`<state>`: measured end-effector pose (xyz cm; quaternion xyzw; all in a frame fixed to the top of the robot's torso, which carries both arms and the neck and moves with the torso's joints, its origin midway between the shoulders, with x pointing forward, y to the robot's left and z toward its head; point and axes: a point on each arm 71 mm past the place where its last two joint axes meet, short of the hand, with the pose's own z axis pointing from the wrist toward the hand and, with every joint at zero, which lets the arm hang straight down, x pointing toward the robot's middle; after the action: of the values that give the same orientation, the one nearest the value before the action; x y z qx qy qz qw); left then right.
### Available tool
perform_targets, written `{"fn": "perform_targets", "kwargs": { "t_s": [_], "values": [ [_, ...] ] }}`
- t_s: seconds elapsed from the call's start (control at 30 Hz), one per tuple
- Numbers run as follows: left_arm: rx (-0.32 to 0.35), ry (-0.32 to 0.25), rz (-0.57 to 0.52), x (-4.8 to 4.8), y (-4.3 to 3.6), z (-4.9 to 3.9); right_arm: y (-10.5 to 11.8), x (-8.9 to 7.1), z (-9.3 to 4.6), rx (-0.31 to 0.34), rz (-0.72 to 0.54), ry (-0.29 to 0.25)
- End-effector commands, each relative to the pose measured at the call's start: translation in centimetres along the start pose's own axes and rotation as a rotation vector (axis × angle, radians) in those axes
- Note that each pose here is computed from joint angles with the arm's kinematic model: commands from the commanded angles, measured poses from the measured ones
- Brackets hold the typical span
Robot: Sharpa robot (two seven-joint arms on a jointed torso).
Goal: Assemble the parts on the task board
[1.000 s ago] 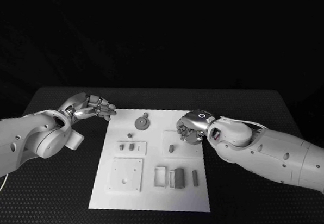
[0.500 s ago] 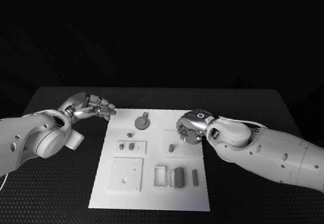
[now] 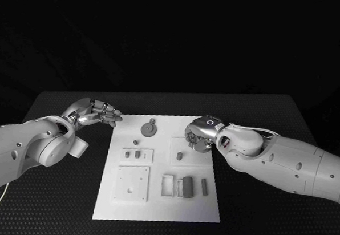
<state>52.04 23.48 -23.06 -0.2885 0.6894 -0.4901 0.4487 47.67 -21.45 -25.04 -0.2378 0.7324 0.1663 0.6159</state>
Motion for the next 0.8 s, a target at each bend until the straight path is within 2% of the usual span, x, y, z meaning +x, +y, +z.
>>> {"fn": "perform_targets", "kwargs": {
  "t_s": [0.03,0.47,0.8],
  "values": [
    [0.006,0.014,-0.009,0.26,-0.11,0.11,0.2,0.3,-0.2,0.003,0.007,0.010],
    [0.004,0.012,-0.009,0.34,0.05,0.21,0.1,-0.4,0.0,0.004,0.022,-0.007],
    [-0.003,0.007,-0.007,0.18,0.44,0.25,0.0,-1.9,0.3,0.001,0.036,-0.033]
  ]
}}
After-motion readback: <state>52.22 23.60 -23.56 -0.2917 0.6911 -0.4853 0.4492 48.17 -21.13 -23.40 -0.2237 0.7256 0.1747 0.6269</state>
